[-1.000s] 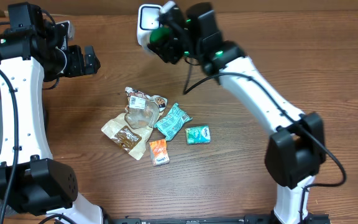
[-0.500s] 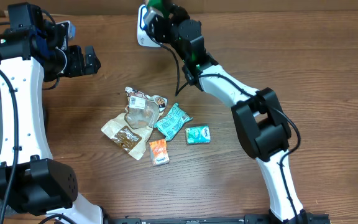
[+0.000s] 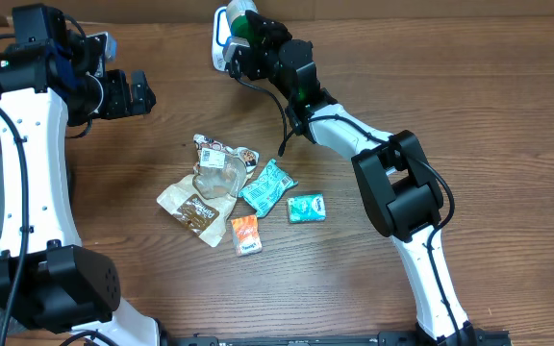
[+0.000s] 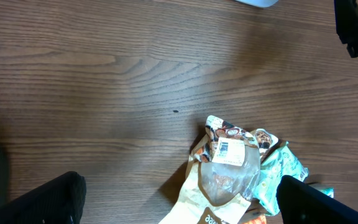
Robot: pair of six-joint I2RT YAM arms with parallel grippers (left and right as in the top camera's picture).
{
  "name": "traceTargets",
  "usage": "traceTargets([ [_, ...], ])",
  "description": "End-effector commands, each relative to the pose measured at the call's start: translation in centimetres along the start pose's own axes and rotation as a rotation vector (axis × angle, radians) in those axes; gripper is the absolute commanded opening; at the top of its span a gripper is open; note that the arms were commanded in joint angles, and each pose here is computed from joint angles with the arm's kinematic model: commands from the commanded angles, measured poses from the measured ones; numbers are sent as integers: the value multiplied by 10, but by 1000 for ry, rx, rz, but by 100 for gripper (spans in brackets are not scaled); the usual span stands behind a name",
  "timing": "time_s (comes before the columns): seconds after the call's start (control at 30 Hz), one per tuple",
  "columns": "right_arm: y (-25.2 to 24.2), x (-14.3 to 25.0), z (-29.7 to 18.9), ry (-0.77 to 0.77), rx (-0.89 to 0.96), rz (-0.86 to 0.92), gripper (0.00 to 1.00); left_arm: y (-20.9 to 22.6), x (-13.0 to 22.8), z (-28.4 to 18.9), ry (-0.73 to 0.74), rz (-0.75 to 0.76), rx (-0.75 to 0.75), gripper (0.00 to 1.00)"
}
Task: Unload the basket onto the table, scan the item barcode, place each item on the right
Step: 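Hold the jar's bottom up to the scanner window with the right gripper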
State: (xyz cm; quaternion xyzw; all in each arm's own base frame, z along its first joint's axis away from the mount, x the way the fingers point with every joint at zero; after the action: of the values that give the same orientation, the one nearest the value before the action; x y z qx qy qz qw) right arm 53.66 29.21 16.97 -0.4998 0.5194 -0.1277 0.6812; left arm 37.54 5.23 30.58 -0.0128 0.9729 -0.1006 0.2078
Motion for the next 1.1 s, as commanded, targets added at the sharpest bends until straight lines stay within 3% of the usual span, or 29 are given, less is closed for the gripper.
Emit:
traceTargets([
  [0.0, -20, -15, 3, -50, 55, -31, 33, -2, -1, 4, 6, 20, 15, 100],
  [0.37, -42, -38, -4, -93, 77, -17, 35, -2, -1, 4, 6, 20, 15, 100],
  [0.57, -86, -76, -22, -126, 83, 130, 36, -2, -1, 4, 6, 20, 15, 100],
  [0.83, -125, -134, -75, -102, -166, 390, 37, -2, -1, 4, 6, 20, 15, 100],
  [1.07, -124, -136, -138, 179, -433, 549, 36, -2, -1, 4, 6, 20, 15, 100],
])
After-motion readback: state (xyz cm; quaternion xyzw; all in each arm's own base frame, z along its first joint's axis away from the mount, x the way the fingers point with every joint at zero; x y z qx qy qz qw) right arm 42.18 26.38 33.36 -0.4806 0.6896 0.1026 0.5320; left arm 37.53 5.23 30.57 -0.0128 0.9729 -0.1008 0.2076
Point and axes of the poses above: each gripper's point midway between its finger pads, its own z axis out along the fingers, its own y axis along the line the jaws close on, x = y × z, the point moved 9 cm from there along -z, back along the fingers, and after that the axes turned 5 degrees about z, right-handed, at the moved point
